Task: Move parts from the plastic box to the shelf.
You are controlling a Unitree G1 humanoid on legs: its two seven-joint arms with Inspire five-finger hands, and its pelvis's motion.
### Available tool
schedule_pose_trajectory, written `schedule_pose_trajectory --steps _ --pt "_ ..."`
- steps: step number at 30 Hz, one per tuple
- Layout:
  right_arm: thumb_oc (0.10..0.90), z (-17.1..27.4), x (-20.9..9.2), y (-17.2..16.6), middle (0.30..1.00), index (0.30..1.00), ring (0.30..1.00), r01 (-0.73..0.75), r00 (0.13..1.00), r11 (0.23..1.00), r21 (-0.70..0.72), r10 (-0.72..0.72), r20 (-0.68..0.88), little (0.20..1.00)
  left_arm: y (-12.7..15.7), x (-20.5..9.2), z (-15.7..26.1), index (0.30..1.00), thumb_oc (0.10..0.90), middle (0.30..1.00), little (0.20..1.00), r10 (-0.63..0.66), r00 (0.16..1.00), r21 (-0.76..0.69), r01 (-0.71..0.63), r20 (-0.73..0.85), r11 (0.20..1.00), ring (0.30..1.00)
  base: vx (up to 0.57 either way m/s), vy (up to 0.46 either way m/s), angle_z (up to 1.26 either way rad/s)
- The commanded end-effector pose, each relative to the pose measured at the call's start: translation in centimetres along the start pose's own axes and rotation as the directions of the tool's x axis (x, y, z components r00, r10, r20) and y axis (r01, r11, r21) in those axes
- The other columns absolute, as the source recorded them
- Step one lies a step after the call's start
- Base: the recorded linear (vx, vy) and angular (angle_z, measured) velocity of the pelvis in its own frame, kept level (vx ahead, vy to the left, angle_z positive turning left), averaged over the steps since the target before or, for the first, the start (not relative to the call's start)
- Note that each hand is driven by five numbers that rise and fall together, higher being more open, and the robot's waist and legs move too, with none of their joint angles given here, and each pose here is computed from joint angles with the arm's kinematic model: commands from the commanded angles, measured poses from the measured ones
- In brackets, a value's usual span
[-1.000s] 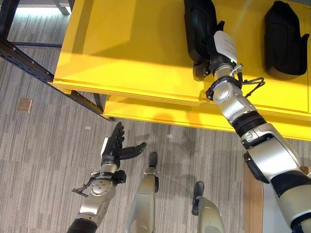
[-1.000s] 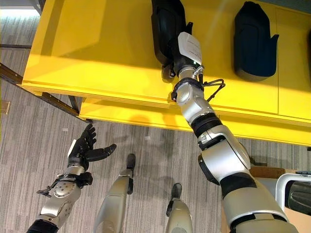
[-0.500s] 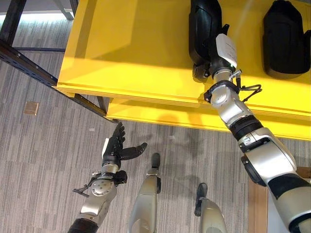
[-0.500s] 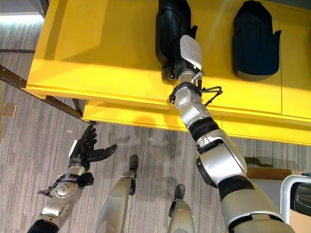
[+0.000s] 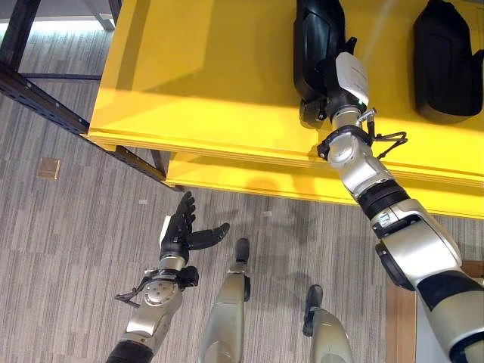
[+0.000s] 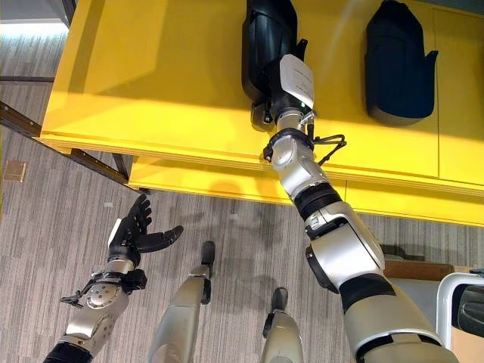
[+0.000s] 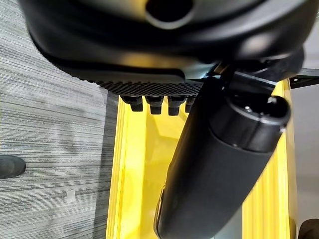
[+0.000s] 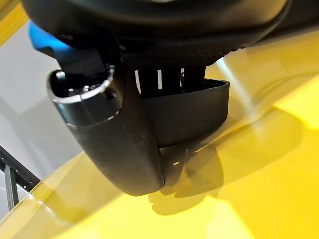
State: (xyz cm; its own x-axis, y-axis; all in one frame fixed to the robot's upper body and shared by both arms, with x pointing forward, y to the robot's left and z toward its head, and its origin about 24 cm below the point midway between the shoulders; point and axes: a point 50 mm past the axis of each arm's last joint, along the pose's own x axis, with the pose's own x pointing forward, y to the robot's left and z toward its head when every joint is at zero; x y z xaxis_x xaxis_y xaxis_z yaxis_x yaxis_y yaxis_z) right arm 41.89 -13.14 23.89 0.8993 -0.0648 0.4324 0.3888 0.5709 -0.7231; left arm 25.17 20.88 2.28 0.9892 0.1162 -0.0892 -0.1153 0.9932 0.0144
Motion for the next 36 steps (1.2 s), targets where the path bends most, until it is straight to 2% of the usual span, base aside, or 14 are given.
schedule_pose_trajectory --steps 1,7,10,19,31,36 --pt "0.900 -3.5 -0.9 0.7 1.000 1.000 1.000 -0.075 0.992 0.996 -0.048 0.069 -0.108 1.000 -1.3 0.3 3.6 1.000 0.900 1.000 1.000 -0.047 0.979 -0.025 0.053 0.201 0.998 1.000 0.00 0.000 0.00" --pt "0.900 -2.9 -0.7 0.7 1.000 1.000 1.000 -0.091 0.990 0.995 0.030 0.094 -0.104 1.000 -1.1 0.4 3.5 1.000 0.900 1.000 1.000 -0.044 0.980 -0.023 0.049 0.193 0.999 1.000 0.00 0.000 0.00" --pt "0.900 -1.4 -0.9 0.2 1.000 1.000 1.000 -0.074 0.997 0.991 0.115 0.077 -0.020 1.000 -0.8 0.5 3.3 1.000 0.900 1.000 1.000 -0.023 0.984 -0.022 0.027 0.179 0.999 1.000 0.00 0.000 0.00" --pt "0.900 0.3 -2.7 -0.3 1.000 1.000 1.000 -0.069 0.994 0.957 0.281 0.042 0.100 1.000 -0.5 0.6 3.1 1.000 0.900 1.000 1.000 0.010 0.986 -0.020 -0.007 0.166 1.000 1.000 0.00 0.000 0.00" --pt "0.900 1.6 -5.5 -0.6 1.000 1.000 1.000 -0.095 0.974 0.925 0.369 0.010 0.226 1.000 -0.4 0.2 2.8 1.000 0.900 1.000 1.000 0.029 0.987 -0.011 -0.027 0.155 1.000 1.000 0.00 0.000 0.00" --pt "0.900 2.9 -6.1 -2.2 1.000 1.000 1.000 -0.058 0.950 0.926 0.374 -0.064 0.307 1.000 -0.1 0.0 2.9 1.000 0.900 1.000 1.000 0.042 0.986 -0.005 -0.041 0.160 0.999 1.000 0.00 0.000 0.00"
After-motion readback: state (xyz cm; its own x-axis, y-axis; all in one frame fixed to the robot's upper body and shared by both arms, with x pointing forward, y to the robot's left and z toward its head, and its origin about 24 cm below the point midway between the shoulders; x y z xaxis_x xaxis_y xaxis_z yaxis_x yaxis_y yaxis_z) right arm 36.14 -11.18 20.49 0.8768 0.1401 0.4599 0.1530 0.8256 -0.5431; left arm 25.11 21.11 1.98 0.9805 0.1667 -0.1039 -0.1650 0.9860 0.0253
